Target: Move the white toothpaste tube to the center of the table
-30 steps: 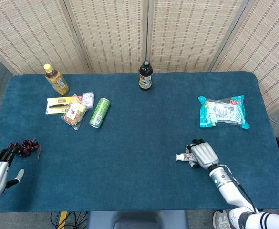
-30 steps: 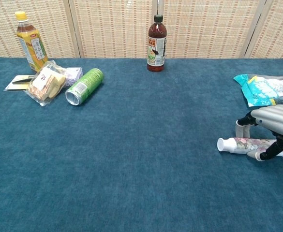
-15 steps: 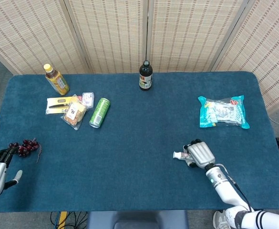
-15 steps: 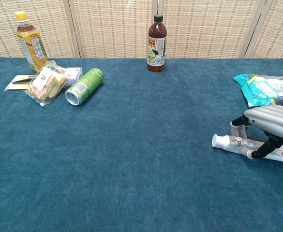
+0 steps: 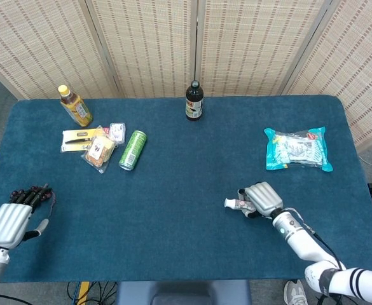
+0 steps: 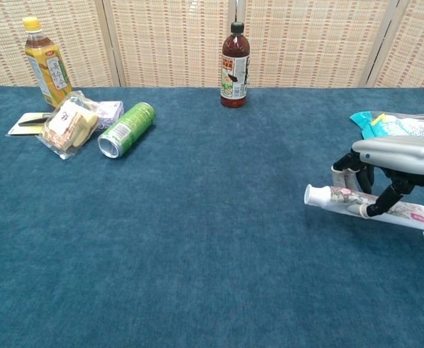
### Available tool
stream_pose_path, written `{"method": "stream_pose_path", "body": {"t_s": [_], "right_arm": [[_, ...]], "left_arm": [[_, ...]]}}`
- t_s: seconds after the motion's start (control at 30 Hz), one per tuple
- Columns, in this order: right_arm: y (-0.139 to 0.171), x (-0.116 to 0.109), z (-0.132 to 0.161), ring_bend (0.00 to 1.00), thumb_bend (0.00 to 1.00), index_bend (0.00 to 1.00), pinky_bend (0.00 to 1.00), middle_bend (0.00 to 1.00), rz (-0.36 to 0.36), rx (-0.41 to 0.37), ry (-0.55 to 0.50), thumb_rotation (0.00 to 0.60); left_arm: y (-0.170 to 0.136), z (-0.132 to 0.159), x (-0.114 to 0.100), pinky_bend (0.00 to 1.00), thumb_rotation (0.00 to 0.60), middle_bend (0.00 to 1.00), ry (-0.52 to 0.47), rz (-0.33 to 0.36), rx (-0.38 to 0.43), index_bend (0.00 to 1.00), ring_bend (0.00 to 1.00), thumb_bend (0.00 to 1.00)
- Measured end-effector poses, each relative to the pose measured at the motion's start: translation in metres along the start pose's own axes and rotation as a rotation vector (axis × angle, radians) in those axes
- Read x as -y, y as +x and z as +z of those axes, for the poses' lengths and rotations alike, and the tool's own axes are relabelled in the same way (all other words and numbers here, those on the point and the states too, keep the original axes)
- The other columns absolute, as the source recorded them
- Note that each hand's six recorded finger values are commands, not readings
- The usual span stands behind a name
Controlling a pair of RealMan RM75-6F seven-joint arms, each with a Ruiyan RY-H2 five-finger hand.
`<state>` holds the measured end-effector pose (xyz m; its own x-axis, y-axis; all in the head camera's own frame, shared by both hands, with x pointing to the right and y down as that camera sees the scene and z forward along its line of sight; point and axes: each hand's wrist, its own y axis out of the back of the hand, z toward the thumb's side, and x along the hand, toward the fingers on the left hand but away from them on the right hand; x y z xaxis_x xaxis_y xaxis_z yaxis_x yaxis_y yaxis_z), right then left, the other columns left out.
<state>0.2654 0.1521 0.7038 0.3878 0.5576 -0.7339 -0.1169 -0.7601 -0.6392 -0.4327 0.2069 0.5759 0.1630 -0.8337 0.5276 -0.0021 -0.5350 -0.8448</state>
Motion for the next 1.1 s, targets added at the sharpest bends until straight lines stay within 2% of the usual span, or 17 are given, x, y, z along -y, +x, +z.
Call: {"method": "stream_pose_path", "body": {"t_s": [0.17,0.33,0.5,0.8,1.1], "right_arm": [[-0.005,-0.025,0.01,0.53,1.0,0.75,0.41,0.7,0.02,-0.048,-0.023,0.6],[-0.011,-0.042,0.025,0.54,1.0,0.76,0.42,0.71,0.074,-0.104,-0.066,0.6],[-0.021,-0.062,0.049,0.55,1.0,0.76,0.42,0.71,0.135,-0.173,-0.089,0.6],[-0.043,-0.095,0.101,0.55,1.0,0.77,0.42,0.71,0.22,-0.289,-0.036,0.6],[-0.067,-0.098,0.137,0.56,1.0,0.77,0.42,0.72,0.273,-0.343,0.003,0.6]], "left_arm": [[0.023,0.017,-0.003,0.33,0.6,0.26,-0.016,-0.037,0.093,0.17,0.27,0.28],[0.046,0.033,-0.002,0.35,0.6,0.33,-0.035,-0.089,0.178,0.18,0.31,0.28],[0.067,0.051,0.003,0.45,0.6,0.43,-0.054,-0.157,0.247,0.17,0.41,0.29],[0.092,0.092,0.013,0.6,0.6,0.55,-0.075,-0.244,0.376,0.15,0.55,0.29],[0.102,0.129,0.018,0.63,0.6,0.58,-0.089,-0.252,0.482,0.14,0.58,0.29]]}}
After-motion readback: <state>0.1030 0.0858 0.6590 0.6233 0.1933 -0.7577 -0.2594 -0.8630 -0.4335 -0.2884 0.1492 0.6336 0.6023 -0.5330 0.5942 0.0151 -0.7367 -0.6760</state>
